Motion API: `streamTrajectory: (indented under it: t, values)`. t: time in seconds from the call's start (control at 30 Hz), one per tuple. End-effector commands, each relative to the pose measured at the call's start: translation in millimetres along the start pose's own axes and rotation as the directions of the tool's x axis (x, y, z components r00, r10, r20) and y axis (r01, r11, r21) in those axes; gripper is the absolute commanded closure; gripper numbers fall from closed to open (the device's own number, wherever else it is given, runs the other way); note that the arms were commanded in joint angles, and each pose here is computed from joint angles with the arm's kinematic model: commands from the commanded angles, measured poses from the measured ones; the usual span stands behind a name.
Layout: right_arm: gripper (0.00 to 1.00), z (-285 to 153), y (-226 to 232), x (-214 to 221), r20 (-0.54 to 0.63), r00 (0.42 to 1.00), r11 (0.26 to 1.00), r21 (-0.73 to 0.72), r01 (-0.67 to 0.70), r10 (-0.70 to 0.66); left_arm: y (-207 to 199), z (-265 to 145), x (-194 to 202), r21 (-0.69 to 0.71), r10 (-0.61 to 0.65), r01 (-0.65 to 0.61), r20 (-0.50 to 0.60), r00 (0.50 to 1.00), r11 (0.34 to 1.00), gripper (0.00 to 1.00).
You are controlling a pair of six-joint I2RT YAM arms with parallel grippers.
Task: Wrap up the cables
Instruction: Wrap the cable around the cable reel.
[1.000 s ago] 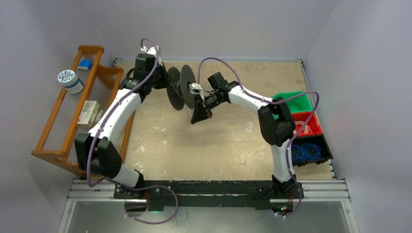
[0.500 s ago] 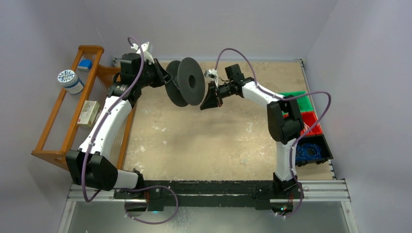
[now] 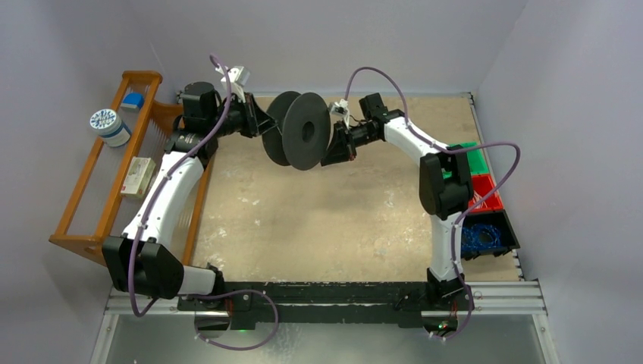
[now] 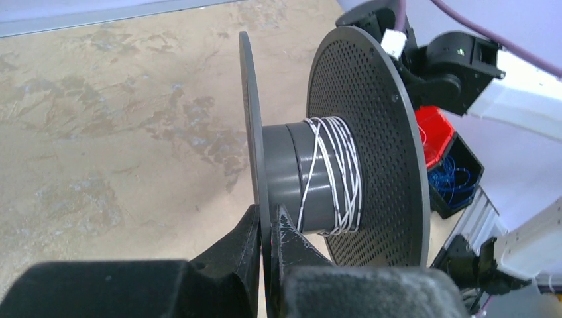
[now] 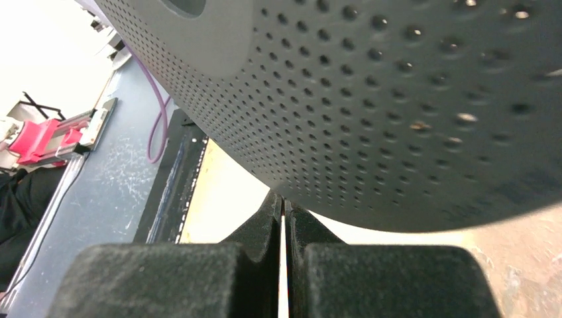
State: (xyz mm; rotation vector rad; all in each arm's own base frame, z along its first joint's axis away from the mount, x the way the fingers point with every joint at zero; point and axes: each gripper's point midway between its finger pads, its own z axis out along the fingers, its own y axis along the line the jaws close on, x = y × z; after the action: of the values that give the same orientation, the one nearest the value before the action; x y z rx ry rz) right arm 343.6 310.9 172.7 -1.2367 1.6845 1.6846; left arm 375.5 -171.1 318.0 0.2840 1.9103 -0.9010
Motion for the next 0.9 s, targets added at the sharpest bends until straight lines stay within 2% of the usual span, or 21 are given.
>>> streamTrajectory:
  t: [0.0, 0.17, 0.3, 0.43, 0.6, 0.73, 0.87]
  values:
    - [1.0, -33.8, -18.9, 7.7, -0.031, 0.996, 0.984, 0.163, -0.074, 0.08, -66.8, -32.7, -38.7, 0.259, 0.22, -0.244, 0.116, 0.968, 0.935, 1.0]
    - [0.98, -54.1, -21.1, 10.6, -0.047, 0.994, 0.983, 0.159, -0.088, 0.096, -78.0, -37.6, -32.6, 0.329, 0.25, -0.272, 0.107, 0.962, 0.904, 1.0]
    - [0.99, -58.3, -17.2, 14.9, -0.085, 0.99, 0.983, 0.156, -0.096, 0.111, -82.3, -41.5, -22.5, 0.385, 0.358, -0.37, 0.108, 0.928, 0.845, 1.0]
    - [0.99, -65.8, -18.5, 10.9, -0.132, 0.989, 0.976, 0.213, -0.043, 0.072, -71.0, -41.2, -11.3, 0.373, 0.487, -0.481, 0.086, 0.869, 0.793, 1.0]
    - [0.97, -75.6, -21.2, 7.9, -0.181, 0.983, 0.954, 0.3, 0.012, 0.044, -59.7, -42.3, -5.4, 0.338, 0.585, -0.572, 0.073, 0.808, 0.748, 1.0]
    - [0.97, -75.4, -24.0, 12.2, -0.179, 0.982, 0.947, 0.32, 0.007, 0.053, -60.5, -45.1, -5.3, 0.329, 0.603, -0.593, 0.081, 0.793, 0.735, 1.0]
    - [0.98, -71.2, -21.3, 27.2, -0.173, 0.98, 0.963, 0.263, -0.052, 0.1, -61.6, -49.3, -6.4, 0.314, 0.633, -0.626, 0.095, 0.768, 0.713, 1.0]
